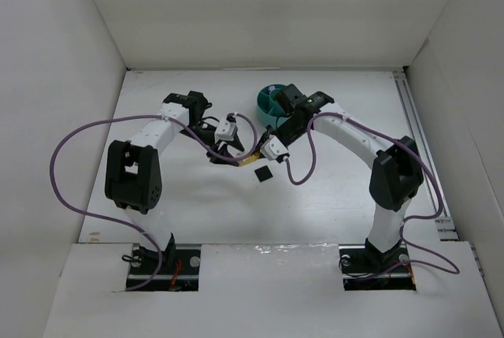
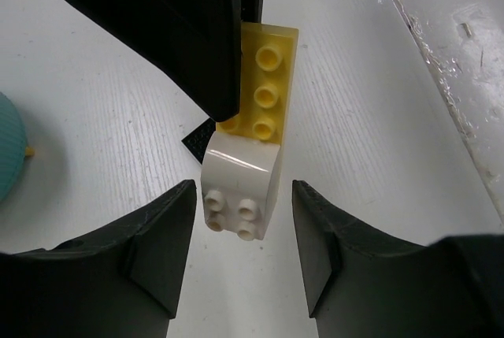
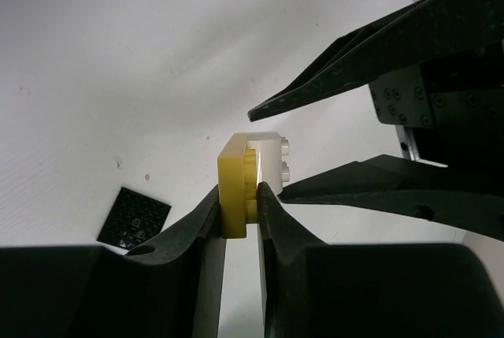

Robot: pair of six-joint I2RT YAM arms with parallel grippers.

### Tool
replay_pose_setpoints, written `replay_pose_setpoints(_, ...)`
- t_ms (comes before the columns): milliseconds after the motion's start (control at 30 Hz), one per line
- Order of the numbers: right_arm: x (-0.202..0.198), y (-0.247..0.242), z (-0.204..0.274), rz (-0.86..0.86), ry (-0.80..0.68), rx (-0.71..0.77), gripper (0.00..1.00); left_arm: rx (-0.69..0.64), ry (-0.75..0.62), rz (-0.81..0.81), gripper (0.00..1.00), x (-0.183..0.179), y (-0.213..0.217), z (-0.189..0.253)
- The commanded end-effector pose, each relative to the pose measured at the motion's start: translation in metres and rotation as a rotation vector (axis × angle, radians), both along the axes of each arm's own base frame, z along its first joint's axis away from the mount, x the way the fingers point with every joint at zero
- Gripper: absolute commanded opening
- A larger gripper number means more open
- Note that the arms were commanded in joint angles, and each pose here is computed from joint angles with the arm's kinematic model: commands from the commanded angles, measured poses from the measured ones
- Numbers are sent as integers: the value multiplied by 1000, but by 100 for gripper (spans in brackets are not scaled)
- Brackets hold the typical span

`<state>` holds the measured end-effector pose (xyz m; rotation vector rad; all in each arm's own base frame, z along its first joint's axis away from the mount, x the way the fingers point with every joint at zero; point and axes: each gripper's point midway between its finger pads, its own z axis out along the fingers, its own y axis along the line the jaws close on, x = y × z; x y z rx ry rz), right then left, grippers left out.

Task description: Sort the legos into containers by color

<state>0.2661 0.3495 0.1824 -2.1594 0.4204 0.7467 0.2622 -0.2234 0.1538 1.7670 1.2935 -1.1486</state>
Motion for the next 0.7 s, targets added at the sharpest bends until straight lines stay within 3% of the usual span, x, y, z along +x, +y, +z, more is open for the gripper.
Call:
replay_pose_setpoints(0,-9,0,18,94,-138,66,0,-36,-42,-5,49,3,-1,17)
replay_pose_setpoints(233,-7,2,17,94,-148,73,0,-36,-42,-5,48,6,-2,16)
replay_pose_setpoints(400,-5,4,19,96,-158,91,0,-36,-40,-5,63,8,-3,15)
replay_pose_setpoints(567,-7,8,20,105,-165,97,0,-22,-23,-10,63,6,-4,11)
replay_pose_setpoints(667,-7,10,21,107,-160,105,0,-22,-23,-10,58,6,-4,11)
